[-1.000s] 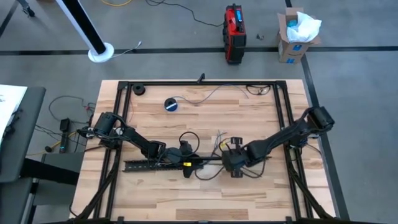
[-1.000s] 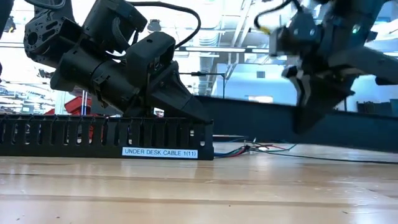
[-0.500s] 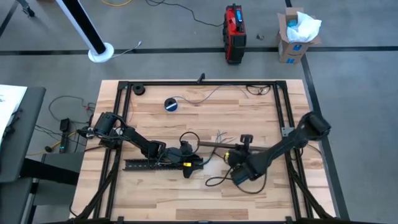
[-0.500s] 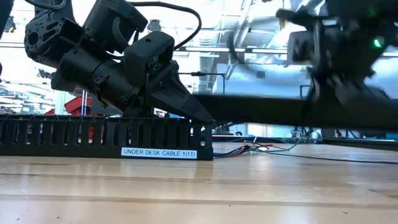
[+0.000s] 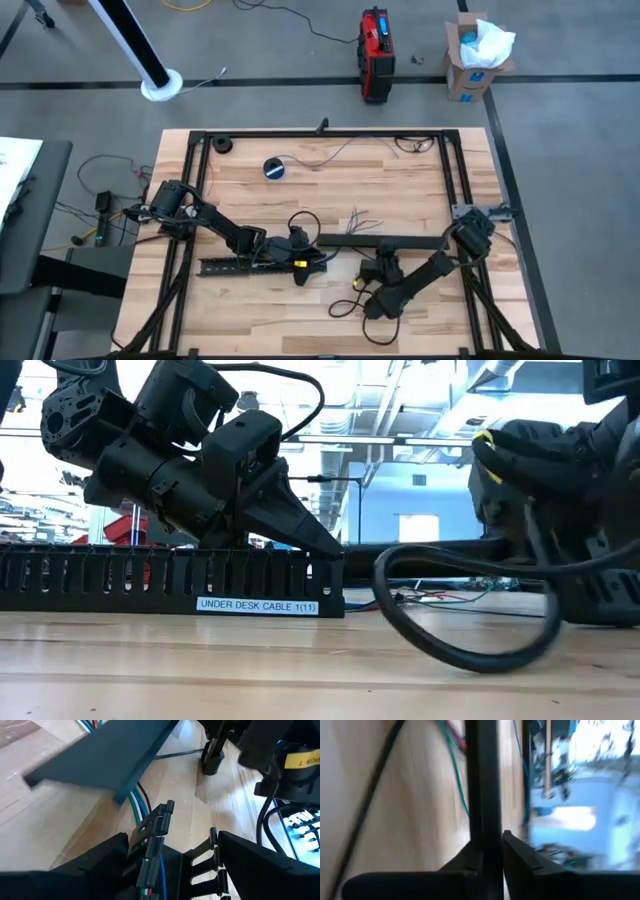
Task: Ziptie cables
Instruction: Close the black cable duct with the black cable duct cover
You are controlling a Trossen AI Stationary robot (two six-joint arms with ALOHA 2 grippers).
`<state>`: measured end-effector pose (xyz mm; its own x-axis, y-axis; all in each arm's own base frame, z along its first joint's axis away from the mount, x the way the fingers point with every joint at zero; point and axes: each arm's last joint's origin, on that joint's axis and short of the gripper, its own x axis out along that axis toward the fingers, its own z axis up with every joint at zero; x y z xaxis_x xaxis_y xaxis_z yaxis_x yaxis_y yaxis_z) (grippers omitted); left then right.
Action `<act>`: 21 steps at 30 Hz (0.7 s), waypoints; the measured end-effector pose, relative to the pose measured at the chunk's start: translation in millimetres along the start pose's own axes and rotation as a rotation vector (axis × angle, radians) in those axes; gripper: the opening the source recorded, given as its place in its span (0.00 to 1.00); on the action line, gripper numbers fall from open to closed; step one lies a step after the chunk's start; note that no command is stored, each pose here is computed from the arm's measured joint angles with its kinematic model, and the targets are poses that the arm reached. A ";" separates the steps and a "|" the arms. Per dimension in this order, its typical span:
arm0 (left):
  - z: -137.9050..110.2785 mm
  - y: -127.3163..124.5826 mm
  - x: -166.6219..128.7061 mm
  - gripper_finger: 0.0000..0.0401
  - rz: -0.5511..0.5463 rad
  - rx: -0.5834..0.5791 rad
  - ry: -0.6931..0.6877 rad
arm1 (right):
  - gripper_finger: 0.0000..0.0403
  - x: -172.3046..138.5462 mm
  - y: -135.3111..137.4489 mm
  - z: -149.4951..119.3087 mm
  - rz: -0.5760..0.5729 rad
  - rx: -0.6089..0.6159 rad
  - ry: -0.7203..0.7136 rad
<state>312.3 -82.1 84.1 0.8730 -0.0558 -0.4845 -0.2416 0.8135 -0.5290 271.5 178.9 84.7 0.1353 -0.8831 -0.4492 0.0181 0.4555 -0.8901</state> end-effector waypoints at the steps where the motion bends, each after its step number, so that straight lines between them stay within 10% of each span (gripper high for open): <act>1: 0.1 -0.1 0.0 0.74 -0.001 0.001 -0.001 | 0.14 -4.0 -3.8 2.1 0.015 0.075 -0.013; 6: 0.1 -0.2 0.0 0.74 -0.005 0.016 0.001 | 0.24 -22.9 -27.6 11.8 0.189 0.301 -0.053; 14: -0.1 -0.2 0.0 0.74 -0.005 0.029 0.003 | 0.43 -41.2 -13.5 31.7 0.539 0.277 -0.118; 21: -0.4 -0.3 0.1 0.74 -0.016 0.034 0.014 | 0.55 -58.1 -37.3 20.2 0.481 0.483 -0.154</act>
<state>312.2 -82.6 84.0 0.8704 -0.0770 -0.4862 -0.2128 0.8318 -0.5126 283.0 215.5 145.5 0.3769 -0.5611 -0.7370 0.3543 0.8225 -0.4450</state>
